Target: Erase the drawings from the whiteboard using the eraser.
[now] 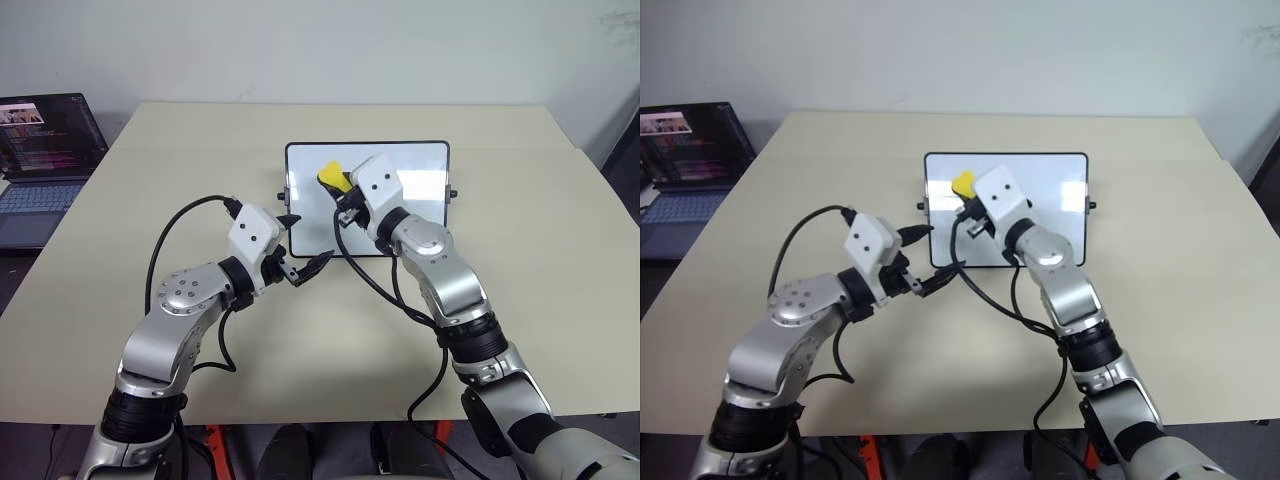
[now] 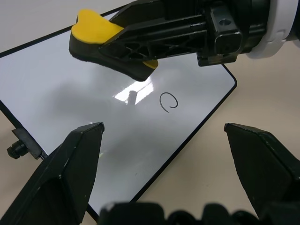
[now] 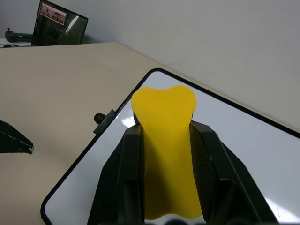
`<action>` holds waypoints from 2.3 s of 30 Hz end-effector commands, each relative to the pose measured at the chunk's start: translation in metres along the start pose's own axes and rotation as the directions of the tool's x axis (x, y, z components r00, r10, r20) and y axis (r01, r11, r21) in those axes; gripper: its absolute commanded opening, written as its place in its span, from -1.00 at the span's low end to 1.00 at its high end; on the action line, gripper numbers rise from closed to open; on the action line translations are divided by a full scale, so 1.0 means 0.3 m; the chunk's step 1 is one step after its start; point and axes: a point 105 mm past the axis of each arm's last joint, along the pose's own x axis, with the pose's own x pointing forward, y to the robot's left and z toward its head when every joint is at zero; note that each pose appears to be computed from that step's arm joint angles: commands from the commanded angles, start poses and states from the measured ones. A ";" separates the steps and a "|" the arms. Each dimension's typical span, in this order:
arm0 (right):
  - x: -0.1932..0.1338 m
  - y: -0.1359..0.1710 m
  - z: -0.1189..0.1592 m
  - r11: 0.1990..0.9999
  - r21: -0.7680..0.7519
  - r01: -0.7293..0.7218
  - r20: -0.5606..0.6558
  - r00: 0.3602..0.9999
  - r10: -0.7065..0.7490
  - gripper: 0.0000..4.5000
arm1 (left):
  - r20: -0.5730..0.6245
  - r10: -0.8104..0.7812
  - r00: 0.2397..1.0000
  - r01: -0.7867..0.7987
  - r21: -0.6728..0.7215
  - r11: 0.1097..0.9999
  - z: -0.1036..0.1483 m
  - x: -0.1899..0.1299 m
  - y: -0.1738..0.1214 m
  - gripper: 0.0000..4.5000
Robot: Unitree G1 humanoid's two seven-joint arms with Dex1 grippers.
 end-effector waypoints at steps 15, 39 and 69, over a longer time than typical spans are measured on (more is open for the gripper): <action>0.012 0.038 -0.036 0.999 -0.048 -0.011 0.025 1.000 0.012 -0.51 | 0.039 0.002 0.999 -0.003 0.035 0.999 0.042 0.002 0.010 1.00; -0.063 -0.061 -0.346 0.989 -0.150 0.018 -0.204 0.978 -0.048 -0.51 | 0.032 0.006 0.999 -0.007 0.044 0.999 0.039 -0.016 0.018 1.00; -0.299 -0.314 -0.453 0.964 -0.213 0.160 -0.335 0.915 -0.226 -0.51 | 0.030 -0.008 1.000 0.007 0.050 0.999 0.042 -0.008 0.027 1.00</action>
